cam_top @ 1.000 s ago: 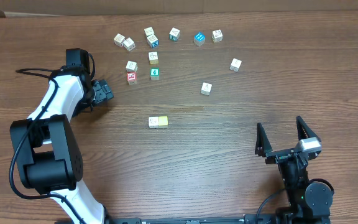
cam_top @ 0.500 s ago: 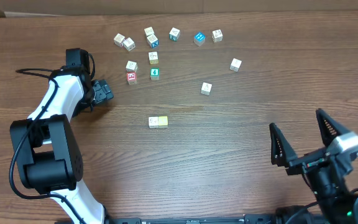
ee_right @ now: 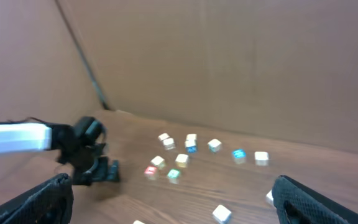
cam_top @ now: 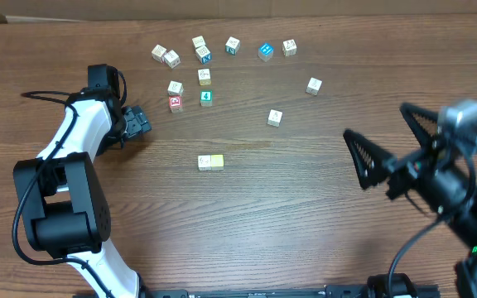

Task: Form a horizontal line
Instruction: 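Swing the right arm up and over to the upper block cluster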

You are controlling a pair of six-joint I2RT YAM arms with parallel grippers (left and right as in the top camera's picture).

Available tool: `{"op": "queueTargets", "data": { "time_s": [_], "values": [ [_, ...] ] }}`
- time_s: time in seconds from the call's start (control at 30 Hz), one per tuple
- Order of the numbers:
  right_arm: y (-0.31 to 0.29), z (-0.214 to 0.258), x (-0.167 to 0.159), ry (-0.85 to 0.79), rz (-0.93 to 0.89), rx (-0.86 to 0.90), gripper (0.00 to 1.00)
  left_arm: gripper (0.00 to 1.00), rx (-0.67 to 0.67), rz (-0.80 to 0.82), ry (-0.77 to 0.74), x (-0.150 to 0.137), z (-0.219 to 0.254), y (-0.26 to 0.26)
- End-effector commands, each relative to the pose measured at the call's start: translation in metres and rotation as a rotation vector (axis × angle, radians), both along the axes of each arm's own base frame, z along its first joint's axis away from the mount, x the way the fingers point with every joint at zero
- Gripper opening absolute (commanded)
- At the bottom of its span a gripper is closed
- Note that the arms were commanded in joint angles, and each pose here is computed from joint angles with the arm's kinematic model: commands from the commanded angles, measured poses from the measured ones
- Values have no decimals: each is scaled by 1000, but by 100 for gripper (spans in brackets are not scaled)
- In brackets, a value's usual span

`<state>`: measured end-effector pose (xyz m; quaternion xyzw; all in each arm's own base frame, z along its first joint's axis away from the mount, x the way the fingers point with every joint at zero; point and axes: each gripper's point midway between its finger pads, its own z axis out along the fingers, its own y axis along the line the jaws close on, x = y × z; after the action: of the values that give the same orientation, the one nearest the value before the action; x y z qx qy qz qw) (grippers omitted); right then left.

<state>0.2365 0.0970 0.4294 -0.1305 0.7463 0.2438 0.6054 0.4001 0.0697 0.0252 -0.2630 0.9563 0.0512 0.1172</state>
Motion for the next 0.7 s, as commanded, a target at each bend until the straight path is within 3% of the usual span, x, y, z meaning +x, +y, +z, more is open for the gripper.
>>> {"op": "queueTargets", "data": {
  "time_s": [0.0, 0.43, 0.67],
  "values": [
    [13, 30, 10, 24, 79, 36, 100, 100, 17, -25, 10, -1, -1, 1],
    [29, 48, 128, 273, 121, 39, 100, 99, 17, -25, 10, -1, -1, 1],
    [35, 49, 201, 276, 121, 39, 100, 99, 17, -25, 10, -1, -1, 1]
  ]
}}
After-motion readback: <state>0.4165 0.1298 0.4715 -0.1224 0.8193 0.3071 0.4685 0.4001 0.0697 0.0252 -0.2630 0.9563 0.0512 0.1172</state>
